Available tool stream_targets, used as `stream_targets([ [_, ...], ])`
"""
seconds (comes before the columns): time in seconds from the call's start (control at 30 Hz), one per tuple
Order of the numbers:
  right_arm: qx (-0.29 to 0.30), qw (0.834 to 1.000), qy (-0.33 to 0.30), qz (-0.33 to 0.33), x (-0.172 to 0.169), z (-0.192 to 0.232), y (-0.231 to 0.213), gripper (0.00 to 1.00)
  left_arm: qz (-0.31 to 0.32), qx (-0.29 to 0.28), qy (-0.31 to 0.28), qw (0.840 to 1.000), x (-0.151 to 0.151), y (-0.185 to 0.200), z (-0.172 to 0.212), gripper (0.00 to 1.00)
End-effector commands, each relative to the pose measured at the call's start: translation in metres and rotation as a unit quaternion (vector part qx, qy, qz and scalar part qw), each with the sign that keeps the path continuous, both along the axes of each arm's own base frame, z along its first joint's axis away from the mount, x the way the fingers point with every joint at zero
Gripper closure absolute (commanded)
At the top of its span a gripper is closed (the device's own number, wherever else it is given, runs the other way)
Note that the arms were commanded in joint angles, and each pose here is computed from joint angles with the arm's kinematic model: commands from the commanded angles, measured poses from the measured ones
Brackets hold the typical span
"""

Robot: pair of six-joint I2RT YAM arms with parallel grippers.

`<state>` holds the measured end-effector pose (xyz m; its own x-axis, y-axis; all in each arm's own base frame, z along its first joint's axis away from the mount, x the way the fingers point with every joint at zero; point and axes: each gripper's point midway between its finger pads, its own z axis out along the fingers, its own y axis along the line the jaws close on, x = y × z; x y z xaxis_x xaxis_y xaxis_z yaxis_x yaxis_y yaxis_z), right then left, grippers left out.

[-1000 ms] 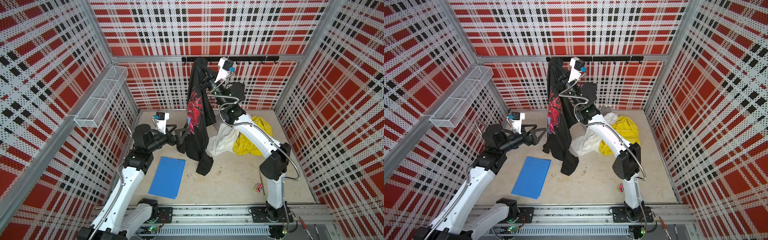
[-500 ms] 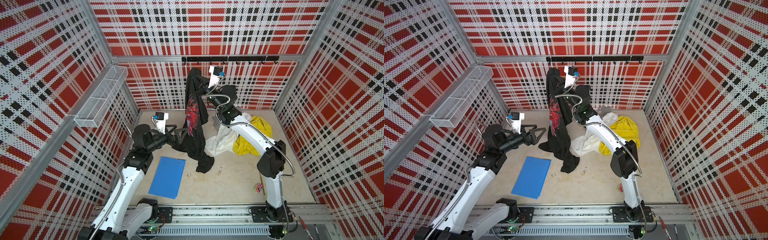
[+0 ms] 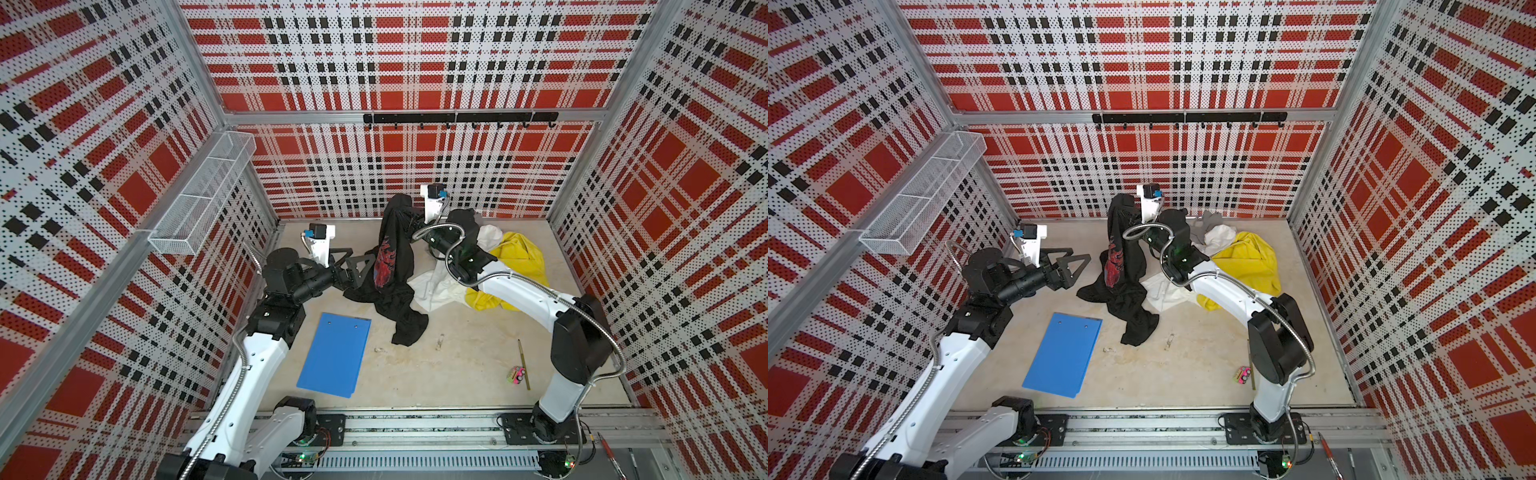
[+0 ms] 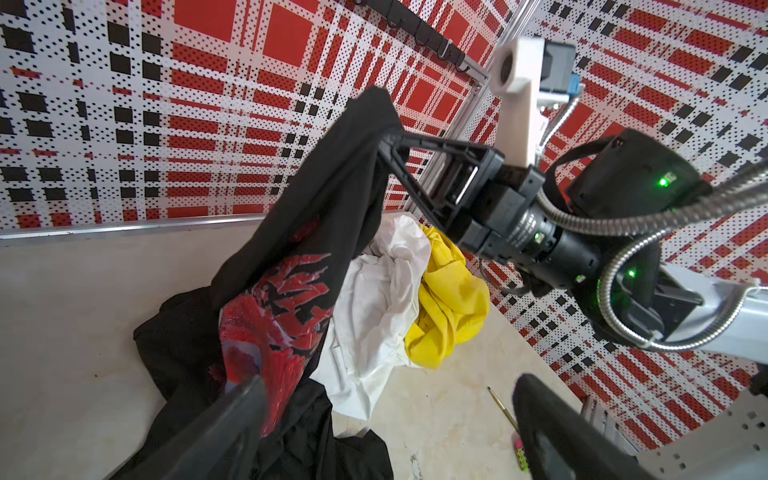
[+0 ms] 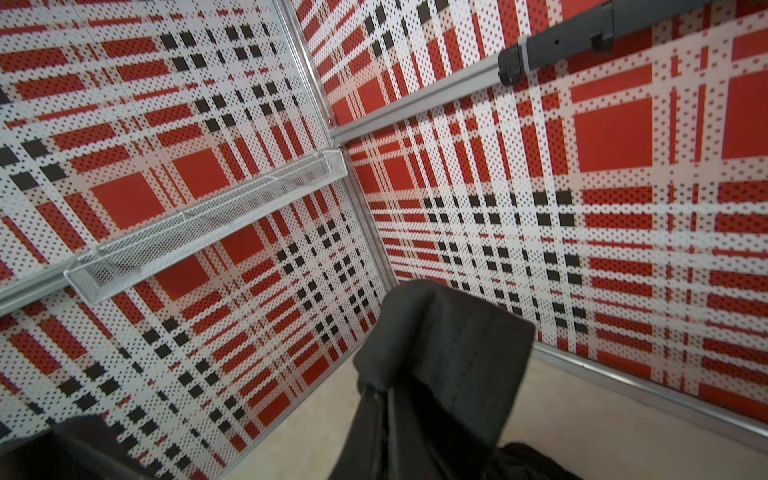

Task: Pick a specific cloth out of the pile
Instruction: 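Swing the held black T-shirt toward the left gripper and lower it, then lay the black T-shirt on the table near the left gripper and release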

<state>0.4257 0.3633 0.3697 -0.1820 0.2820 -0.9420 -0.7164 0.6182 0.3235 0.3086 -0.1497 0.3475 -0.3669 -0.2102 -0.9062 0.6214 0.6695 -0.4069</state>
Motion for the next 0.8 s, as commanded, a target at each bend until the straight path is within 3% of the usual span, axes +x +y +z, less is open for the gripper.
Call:
stream_targets([
  [0.0, 0.004, 1.0, -0.017, 0.016, -0.022, 0.009, -0.003, 1.0, -0.008, -0.005, -0.01, 1.0, 0.0, -0.001, 0.003, 0.0],
  [0.33, -0.066, 0.992, 0.073, 0.076, -0.052, -0.084, 0.02, 1.0, 0.016, 0.008, 0.012, 1.0, 0.008, 0.007, -0.005, 0.01],
  [0.57, -0.093, 0.988, 0.114, 0.053, -0.054, -0.122, 0.013, 1.0, 0.02, 0.01, 0.018, 1.0, 0.011, 0.008, -0.008, 0.01],
  [0.77, -0.142, 0.971, 0.18, 0.068, -0.062, -0.186, 0.026, 1.0, 0.02, 0.01, 0.019, 1.0, 0.012, 0.008, -0.009, 0.01],
])
